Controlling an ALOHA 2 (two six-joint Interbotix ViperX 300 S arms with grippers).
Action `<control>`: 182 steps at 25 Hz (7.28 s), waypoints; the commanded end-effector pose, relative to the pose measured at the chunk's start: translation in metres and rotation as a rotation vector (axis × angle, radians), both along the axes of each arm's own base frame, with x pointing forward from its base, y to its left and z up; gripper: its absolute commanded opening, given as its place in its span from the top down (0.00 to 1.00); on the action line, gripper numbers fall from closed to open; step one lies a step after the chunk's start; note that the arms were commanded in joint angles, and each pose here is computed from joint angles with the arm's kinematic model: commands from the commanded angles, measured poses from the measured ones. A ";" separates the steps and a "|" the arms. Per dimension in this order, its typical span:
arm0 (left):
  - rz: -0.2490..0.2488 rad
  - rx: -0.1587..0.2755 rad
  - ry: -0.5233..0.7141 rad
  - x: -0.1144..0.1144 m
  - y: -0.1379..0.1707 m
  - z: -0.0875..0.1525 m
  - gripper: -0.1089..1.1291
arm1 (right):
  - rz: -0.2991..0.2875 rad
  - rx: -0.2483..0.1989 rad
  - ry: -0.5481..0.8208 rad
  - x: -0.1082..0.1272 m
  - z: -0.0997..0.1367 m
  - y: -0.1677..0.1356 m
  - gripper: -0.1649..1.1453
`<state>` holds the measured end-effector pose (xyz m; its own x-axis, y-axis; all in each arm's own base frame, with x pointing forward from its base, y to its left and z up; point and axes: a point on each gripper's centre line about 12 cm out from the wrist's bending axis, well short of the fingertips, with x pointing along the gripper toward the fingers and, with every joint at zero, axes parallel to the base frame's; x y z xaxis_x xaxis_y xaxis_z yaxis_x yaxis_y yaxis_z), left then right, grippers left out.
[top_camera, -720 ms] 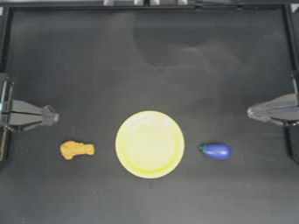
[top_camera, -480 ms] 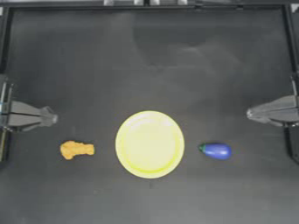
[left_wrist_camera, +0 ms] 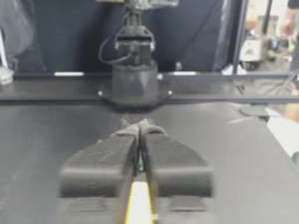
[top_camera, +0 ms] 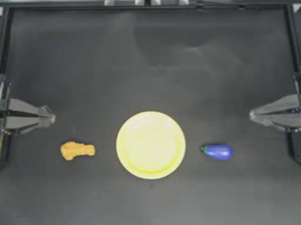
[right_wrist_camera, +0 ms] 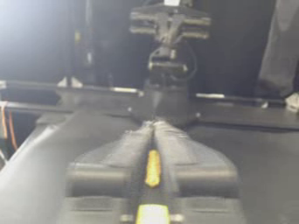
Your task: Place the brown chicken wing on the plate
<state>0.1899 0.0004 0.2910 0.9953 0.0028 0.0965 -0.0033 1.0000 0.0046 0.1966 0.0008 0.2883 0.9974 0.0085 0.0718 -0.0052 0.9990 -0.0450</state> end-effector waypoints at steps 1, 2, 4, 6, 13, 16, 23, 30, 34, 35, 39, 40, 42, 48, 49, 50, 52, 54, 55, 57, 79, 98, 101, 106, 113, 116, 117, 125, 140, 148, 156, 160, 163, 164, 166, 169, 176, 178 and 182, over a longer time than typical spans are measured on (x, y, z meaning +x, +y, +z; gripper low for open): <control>0.001 0.008 -0.012 0.003 0.000 0.009 0.02 | 0.001 -0.001 -0.012 0.001 0.005 0.000 0.02; 0.001 0.006 0.002 0.003 0.000 0.009 0.06 | 0.001 -0.001 -0.012 0.001 0.005 0.000 0.06; 0.001 0.004 0.035 0.004 0.000 0.007 0.13 | 0.001 -0.001 -0.012 0.001 0.005 0.000 0.14; 0.001 0.004 0.066 0.005 0.000 0.009 0.10 | 0.001 0.000 -0.012 0.001 0.005 0.000 0.14; 0.062 -0.010 0.334 0.013 0.013 0.005 0.08 | -0.004 0.018 0.012 0.002 0.004 -0.001 0.11; 0.089 -0.023 0.500 0.018 0.019 -0.004 0.08 | -0.005 0.028 0.020 0.002 0.003 -0.001 0.11; 0.098 -0.073 0.775 0.031 0.021 -0.032 0.08 | -0.031 0.041 0.026 0.001 0.001 -0.006 0.11; 0.085 -0.110 0.871 0.036 0.014 -0.050 0.08 | -0.033 0.044 0.036 0.002 -0.001 -0.006 0.11; 0.089 -0.144 0.933 0.038 0.011 -0.067 0.08 | -0.034 0.046 0.038 0.002 -0.001 -0.006 0.11; 0.089 -0.150 0.954 0.039 0.010 -0.072 0.08 | -0.036 0.046 0.038 0.002 -0.001 -0.007 0.11; 0.082 -0.157 1.030 0.046 0.006 -0.091 0.08 | -0.044 0.047 0.044 0.002 -0.002 -0.008 0.11; 0.080 -0.156 1.055 0.049 0.005 -0.096 0.08 | -0.046 0.047 0.044 0.003 -0.002 -0.009 0.11; 0.071 -0.149 1.086 0.053 0.002 -0.103 0.08 | -0.045 0.046 0.045 0.003 -0.003 -0.009 0.11; 0.076 -0.150 1.171 0.061 0.001 -0.123 0.08 | -0.044 0.050 0.045 0.003 -0.003 -0.008 0.11; 0.078 -0.149 1.183 0.063 0.001 -0.126 0.08 | -0.046 0.050 0.045 0.003 -0.003 -0.009 0.11; 0.079 -0.151 1.194 0.064 0.001 -0.129 0.08 | -0.044 0.050 0.047 0.002 -0.003 -0.008 0.11; 0.080 -0.149 1.203 0.069 0.001 -0.133 0.08 | -0.046 0.050 0.047 0.002 -0.003 -0.009 0.11; 0.080 -0.145 1.210 0.072 0.001 -0.139 0.08 | -0.046 0.050 0.047 0.002 -0.003 -0.009 0.11; 0.080 -0.144 1.209 0.074 0.001 -0.142 0.08 | -0.044 0.050 0.045 0.002 -0.003 -0.008 0.11; 0.081 -0.145 1.217 0.077 0.001 -0.148 0.08 | -0.044 0.050 0.045 0.002 -0.003 -0.008 0.11; 0.084 -0.176 1.328 0.083 -0.005 -0.164 0.73 | -0.044 0.050 0.033 0.001 -0.001 -0.008 0.11; 0.106 0.018 1.080 0.157 0.016 -0.068 0.69 | -0.045 0.056 0.039 0.001 -0.004 -0.009 0.11; 0.091 0.056 1.095 0.174 0.019 -0.073 0.69 | -0.046 0.058 0.039 0.001 -0.004 -0.009 0.11; 0.055 0.126 1.107 0.209 0.021 -0.084 0.69 | -0.044 0.059 0.039 0.001 -0.004 -0.008 0.11; 0.038 0.163 1.099 0.240 0.027 -0.103 0.70 | -0.044 0.058 0.040 0.001 -0.005 -0.008 0.11; 0.033 0.166 1.091 0.248 0.027 -0.111 0.70 | -0.044 0.059 0.042 0.000 -0.006 -0.008 0.11; 0.031 0.167 1.093 0.251 0.027 -0.114 0.70 | -0.044 0.060 0.043 0.001 -0.006 -0.008 0.11; 0.025 0.138 1.133 0.257 0.025 -0.136 0.69 | -0.044 0.059 0.042 0.000 -0.007 -0.008 0.11; 0.011 0.118 1.151 0.258 0.024 -0.149 0.20 | -0.046 0.069 0.043 0.000 -0.008 -0.009 0.11; 0.014 0.116 1.124 0.265 0.025 -0.137 0.10 | -0.047 0.072 0.045 0.000 -0.008 -0.009 0.11; 0.007 0.149 1.094 0.267 0.026 -0.113 0.10 | -0.047 0.070 0.042 0.000 -0.008 -0.009 0.11; 0.014 0.148 1.050 0.262 0.027 -0.092 0.12 | -0.047 0.069 0.045 0.000 -0.009 -0.009 0.11; 0.017 0.152 1.018 0.254 0.027 -0.075 0.12 | -0.047 0.068 0.045 0.000 -0.009 -0.009 0.11; 0.018 0.152 1.012 0.252 0.027 -0.072 0.12 | -0.047 0.067 0.043 0.000 -0.009 -0.009 0.11; 0.020 0.150 0.990 0.246 0.026 -0.063 0.12 | -0.047 0.067 0.043 0.000 -0.009 -0.009 0.11; 0.025 0.143 0.964 0.236 0.026 -0.051 0.12 | -0.048 0.067 0.043 -0.001 -0.009 -0.009 0.11; 0.030 0.137 0.829 0.207 0.023 -0.022 0.13 | -0.048 0.068 0.028 -0.004 -0.007 -0.009 0.11; 0.033 0.130 0.783 0.199 0.022 -0.017 0.13 | -0.048 0.070 0.026 -0.005 -0.007 -0.009 0.11; 0.037 0.115 0.719 0.184 0.021 -0.008 0.13 | -0.048 0.070 0.029 -0.005 -0.008 -0.009 0.11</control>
